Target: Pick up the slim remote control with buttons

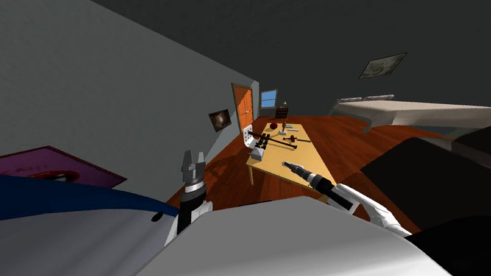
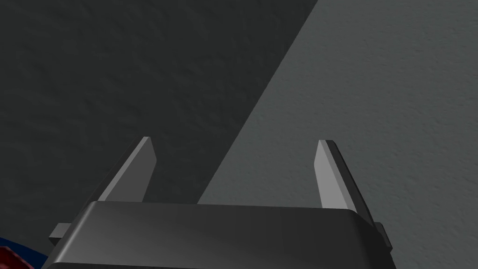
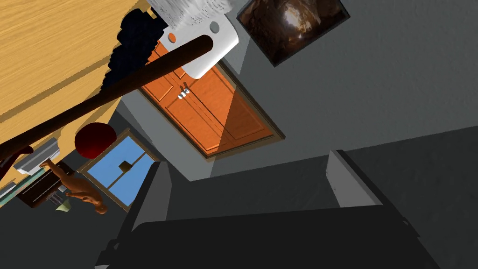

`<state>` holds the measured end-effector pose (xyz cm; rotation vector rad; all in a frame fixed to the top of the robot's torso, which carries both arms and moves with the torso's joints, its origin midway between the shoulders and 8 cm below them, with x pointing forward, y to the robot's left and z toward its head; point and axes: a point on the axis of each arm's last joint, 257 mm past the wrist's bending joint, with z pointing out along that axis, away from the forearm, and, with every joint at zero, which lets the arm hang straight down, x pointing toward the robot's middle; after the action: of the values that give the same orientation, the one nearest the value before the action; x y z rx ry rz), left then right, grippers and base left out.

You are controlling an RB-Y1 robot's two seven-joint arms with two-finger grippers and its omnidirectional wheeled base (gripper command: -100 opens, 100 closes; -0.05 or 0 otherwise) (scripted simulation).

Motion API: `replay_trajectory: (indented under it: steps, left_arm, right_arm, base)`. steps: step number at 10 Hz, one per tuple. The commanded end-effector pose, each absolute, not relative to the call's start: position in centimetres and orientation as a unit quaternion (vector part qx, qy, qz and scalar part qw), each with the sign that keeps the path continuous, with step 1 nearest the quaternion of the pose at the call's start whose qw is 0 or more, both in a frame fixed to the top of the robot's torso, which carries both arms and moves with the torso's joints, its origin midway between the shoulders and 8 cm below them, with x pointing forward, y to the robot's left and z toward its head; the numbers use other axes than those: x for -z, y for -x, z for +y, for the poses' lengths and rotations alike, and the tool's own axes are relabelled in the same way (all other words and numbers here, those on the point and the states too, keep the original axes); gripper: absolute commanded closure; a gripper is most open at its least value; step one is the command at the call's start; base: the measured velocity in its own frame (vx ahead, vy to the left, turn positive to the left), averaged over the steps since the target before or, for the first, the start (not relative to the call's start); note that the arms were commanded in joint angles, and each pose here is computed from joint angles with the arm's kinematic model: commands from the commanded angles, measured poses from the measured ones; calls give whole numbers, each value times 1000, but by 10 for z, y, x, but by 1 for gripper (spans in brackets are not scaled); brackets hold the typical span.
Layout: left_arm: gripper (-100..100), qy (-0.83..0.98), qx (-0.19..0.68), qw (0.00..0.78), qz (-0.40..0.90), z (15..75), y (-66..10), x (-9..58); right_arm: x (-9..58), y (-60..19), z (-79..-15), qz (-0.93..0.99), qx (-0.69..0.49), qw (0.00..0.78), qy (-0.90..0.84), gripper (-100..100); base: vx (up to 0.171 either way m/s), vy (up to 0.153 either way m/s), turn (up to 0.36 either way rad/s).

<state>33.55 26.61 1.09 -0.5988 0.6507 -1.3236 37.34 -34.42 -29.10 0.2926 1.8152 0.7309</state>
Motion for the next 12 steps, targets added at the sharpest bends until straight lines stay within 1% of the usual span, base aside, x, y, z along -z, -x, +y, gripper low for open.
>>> replay_trajectory:
  steps: [1,7,10,11,12]
  left_arm:
    - [0,269,594,700,292,266,-336,-11]
    - [0,269,594,700,292,266,-336,-11]
    - [0,269,594,700,292,266,-336,-11]
    - [0,269,594,700,292,266,-336,-11]
    - [0,269,594,700,292,266,-336,-11]
  right_arm:
    - [309,-367,-356,792,-283,534,-92,-100]
    - [375,-331,-420,864,-189,466,-37,-100]
    - [397,-313,-448,886,-154,437,-20,-100]
    - [398,-312,-450,887,-153,436,-22,-100]
    - [408,-302,-463,900,-133,416,2,-100]
  base:
    - [13,39,182]
    - [16,25,187]
    - [28,6,165]
    - [8,-2,-10]
    - [21,2,253]
